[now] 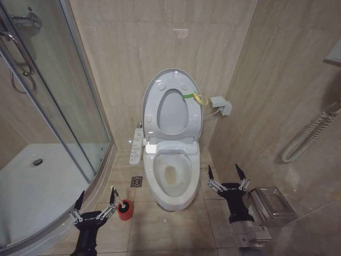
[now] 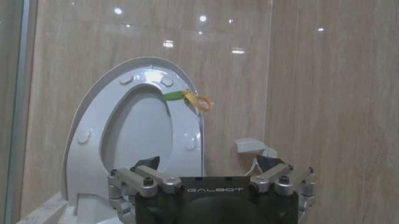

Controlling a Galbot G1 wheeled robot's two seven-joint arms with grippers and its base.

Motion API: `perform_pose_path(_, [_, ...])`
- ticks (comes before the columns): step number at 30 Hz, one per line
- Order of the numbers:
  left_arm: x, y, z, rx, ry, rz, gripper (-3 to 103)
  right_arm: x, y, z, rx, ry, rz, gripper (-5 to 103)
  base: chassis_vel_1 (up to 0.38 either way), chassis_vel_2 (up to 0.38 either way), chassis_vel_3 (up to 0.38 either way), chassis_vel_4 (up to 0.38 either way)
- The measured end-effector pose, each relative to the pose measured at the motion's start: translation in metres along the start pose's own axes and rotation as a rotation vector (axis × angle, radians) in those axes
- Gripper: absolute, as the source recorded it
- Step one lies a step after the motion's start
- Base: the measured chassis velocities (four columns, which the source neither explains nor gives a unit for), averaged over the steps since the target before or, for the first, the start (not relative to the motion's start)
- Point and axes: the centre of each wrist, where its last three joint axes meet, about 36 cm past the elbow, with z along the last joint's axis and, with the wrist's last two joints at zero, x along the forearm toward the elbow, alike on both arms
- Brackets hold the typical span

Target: Open the toilet lid, clean the toilet bowl with a toilet brush, close the toilet lid, and flush.

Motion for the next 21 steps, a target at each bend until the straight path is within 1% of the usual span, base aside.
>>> perform_pose_path(4, [0.002,0.001,0.0,-0.003,-0.001,-0.009,100,0.0,0.0,0.0,0.0,0.0,0.0,100,0.0,0.0,0.0,0.0])
perform_pose_path(8, [0.003,0.005,0.006,-0.009,0.002,-0.007,100,0.0,0.0,0.0,0.0,0.0,0.0,100,0.0,0.0,0.0,0.0])
perform_pose_path(9, [0.003,0.009,0.012,0.013,0.018,0.011,100,0.0,0.0,0.0,0.0,0.0,0.0,100,0.0,0.0,0.0,0.0])
perform_pose_path(10, [0.003,0.009,0.012,0.013,0.018,0.011,100,0.0,0.0,0.0,0.0,0.0,0.0,100,0.0,0.0,0.0,0.0])
perform_pose_path(11, [0.006,0.008,0.01,0.042,0.054,0.012,100,0.0,0.0,0.0,0.0,0.0,0.0,100,0.0,0.0,0.0,0.0])
perform_pose_path(12, [0.007,0.007,0.009,0.053,0.068,0.011,97,0.0,0.0,0.0,0.0,0.0,0.0,100,0.0,0.0,0.0,0.0])
perform_pose_path(15, [0.004,0.008,0.009,0.06,0.073,0.008,97,0.0,0.0,0.0,0.0,0.0,0.0,100,0.0,0.0,0.0,0.0])
perform_pose_path(18, [0.0,0.01,0.01,0.047,0.085,0.006,97,0.0,0.0,0.0,0.0,0.0,0.0,100,0.0,0.0,0.0,0.0])
perform_pose_path(19, [-0.001,0.011,0.01,0.035,0.101,0.008,100,0.0,0.0,0.0,0.0,0.0,0.0,100,0.0,0.0,0.0,0.0])
perform_pose_path(21, [-0.002,0.013,0.012,0.027,0.112,0.011,100,0.0,0.0,0.0,0.0,0.0,0.0,100,0.0,0.0,0.0,0.0])
